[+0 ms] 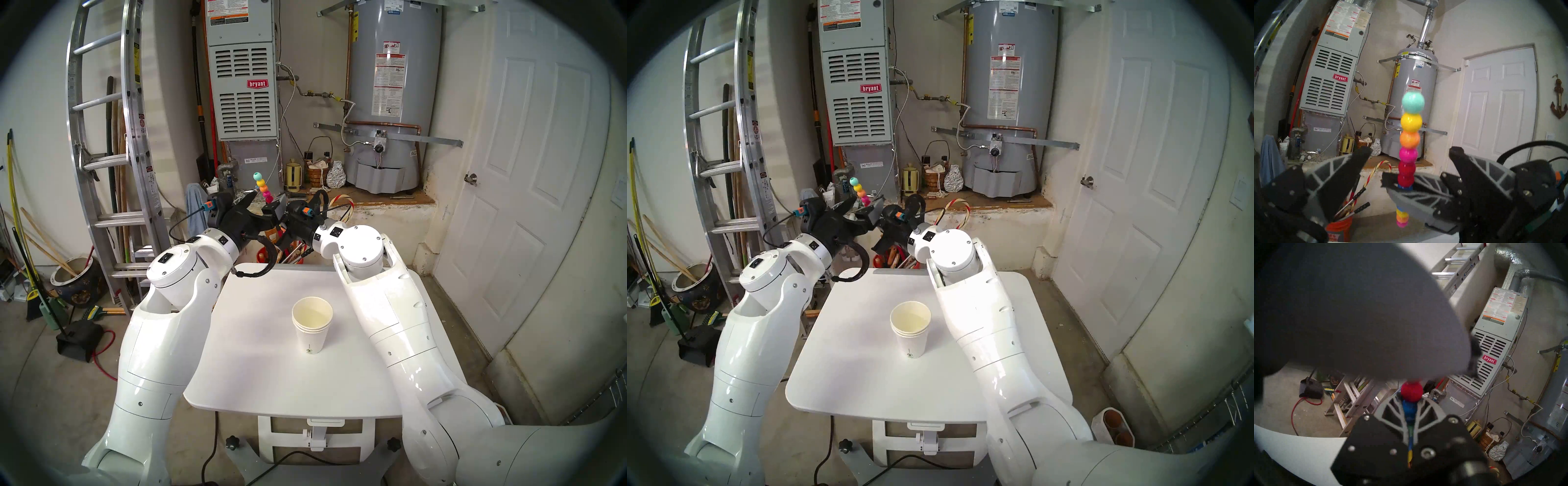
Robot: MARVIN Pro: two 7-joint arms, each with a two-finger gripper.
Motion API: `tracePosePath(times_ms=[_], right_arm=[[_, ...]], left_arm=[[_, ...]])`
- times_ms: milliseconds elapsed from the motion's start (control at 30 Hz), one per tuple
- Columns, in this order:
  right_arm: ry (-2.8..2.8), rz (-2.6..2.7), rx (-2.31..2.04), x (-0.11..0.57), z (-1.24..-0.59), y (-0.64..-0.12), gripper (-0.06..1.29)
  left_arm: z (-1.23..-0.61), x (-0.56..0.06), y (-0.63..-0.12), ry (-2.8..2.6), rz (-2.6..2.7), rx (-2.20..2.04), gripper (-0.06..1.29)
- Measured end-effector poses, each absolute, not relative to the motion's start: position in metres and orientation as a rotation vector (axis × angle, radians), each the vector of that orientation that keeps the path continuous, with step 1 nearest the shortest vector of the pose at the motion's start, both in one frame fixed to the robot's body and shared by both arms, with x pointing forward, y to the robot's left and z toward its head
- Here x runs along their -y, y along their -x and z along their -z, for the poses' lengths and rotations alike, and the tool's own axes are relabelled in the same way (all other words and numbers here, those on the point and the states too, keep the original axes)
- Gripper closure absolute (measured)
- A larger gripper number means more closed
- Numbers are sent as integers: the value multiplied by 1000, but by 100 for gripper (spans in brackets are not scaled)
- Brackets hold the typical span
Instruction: Switch the marker to another color
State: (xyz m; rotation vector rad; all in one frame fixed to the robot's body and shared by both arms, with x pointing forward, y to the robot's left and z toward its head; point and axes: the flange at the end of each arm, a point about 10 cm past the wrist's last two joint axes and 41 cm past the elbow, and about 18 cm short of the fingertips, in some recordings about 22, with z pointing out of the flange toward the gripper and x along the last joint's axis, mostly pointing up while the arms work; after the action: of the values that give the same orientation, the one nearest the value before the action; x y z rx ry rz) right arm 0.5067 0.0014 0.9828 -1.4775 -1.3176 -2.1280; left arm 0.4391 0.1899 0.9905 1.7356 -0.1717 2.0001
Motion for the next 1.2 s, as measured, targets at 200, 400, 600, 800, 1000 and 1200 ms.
tracePosePath(times_ms=[200, 400, 600, 800, 1000, 1200], right_arm=[[1464, 2146, 1301, -3, -987, -506, 122], [1463, 2151, 1293, -5, -984, -507, 122], [1485, 2162, 1278, -2, -978, -510, 122], [1538, 2196, 1201, 14, -974, -519, 122], [1566, 2228, 995, 44, -984, -523, 122], [1521, 2237, 777, 75, -1002, -518, 122]], left_arm=[[-992, -189, -441, -1738, -2008, 149, -3], [-1001, -197, -441, -1705, -2053, 89, -3], [-1016, -211, -435, -1644, -2087, 39, -3], [-1020, -223, -427, -1615, -2114, 6, -3], [-1014, -236, -425, -1637, -2155, -40, -3], [-1000, -246, -425, -1701, -2183, -73, -3]])
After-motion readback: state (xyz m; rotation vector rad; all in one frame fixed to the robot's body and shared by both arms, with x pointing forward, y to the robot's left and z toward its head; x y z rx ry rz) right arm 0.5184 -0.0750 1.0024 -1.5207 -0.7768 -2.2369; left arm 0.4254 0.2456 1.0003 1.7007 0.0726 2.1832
